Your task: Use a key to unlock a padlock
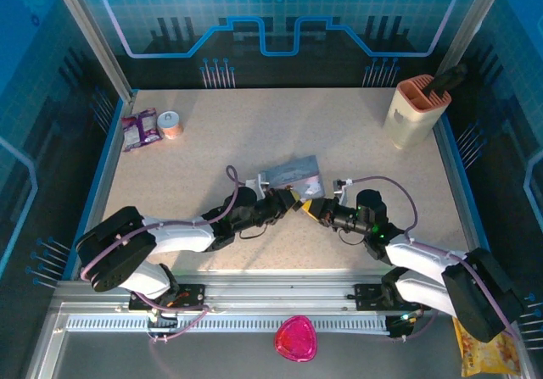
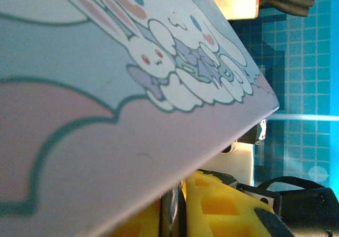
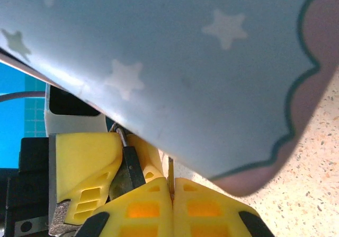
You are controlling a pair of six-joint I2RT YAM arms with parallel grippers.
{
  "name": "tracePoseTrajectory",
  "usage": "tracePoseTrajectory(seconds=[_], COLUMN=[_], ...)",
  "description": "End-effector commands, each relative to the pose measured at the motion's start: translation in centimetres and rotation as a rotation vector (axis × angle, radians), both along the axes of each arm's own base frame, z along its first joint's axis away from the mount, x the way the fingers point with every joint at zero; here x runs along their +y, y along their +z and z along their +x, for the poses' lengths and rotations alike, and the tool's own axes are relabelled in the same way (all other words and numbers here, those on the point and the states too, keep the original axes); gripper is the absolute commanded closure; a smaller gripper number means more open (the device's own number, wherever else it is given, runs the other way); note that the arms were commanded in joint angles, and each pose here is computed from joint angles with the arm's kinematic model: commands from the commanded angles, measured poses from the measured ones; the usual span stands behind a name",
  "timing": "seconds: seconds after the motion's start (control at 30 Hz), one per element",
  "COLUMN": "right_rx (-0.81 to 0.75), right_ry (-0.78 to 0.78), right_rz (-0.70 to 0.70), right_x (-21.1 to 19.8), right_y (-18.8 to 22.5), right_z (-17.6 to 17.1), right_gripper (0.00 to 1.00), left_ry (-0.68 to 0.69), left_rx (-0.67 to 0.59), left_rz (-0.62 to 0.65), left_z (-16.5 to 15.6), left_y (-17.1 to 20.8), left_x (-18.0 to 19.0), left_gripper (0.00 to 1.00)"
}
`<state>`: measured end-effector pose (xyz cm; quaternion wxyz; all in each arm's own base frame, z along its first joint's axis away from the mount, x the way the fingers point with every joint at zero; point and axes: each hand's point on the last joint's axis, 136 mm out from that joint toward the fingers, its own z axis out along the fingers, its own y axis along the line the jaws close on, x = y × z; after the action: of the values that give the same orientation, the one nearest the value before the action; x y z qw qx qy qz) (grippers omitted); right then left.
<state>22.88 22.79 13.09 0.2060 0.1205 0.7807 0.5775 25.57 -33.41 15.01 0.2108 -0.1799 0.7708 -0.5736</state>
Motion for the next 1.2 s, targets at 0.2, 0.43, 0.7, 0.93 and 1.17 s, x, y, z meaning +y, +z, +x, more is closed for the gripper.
tracePoseTrajectory(seconds=[0.2,0.43,0.7,0.93,1.17], right_rx=[-0.245,-0.436,-0.634,-0.758,-0.737], right_ry=[0.076,0.278,0.484,0.586,0.61], right_rz=[-0.104,-0.377,-0.582,-0.652,-0.734], right_x=[0.0,0.0,1.0,2.6,3.0], right_y=[3.3,2.7,1.6,0.8,-0.2], right_z=[-0.1,-3.1,-6.0,-7.5,-6.9], right_gripper=[1.0,1.0,1.0,1.0,1.0], left_ry=[-0.08,-0.098,-0.152,-0.195,-0.195], left_rx=[-0.074,-0.064,0.001,0.028,-0.011], left_rz=[0.289,0.455,0.561,0.631,0.631], left_z=[-0.3,0.7,0.3,-0.4,-1.2], left_y=[-0.5,-3.4,-7.0,-8.5,-7.3], left_x=[1.4,2.9,3.6,4.2,5.2], left_gripper=[1.0,1.0,0.97,0.85,0.61])
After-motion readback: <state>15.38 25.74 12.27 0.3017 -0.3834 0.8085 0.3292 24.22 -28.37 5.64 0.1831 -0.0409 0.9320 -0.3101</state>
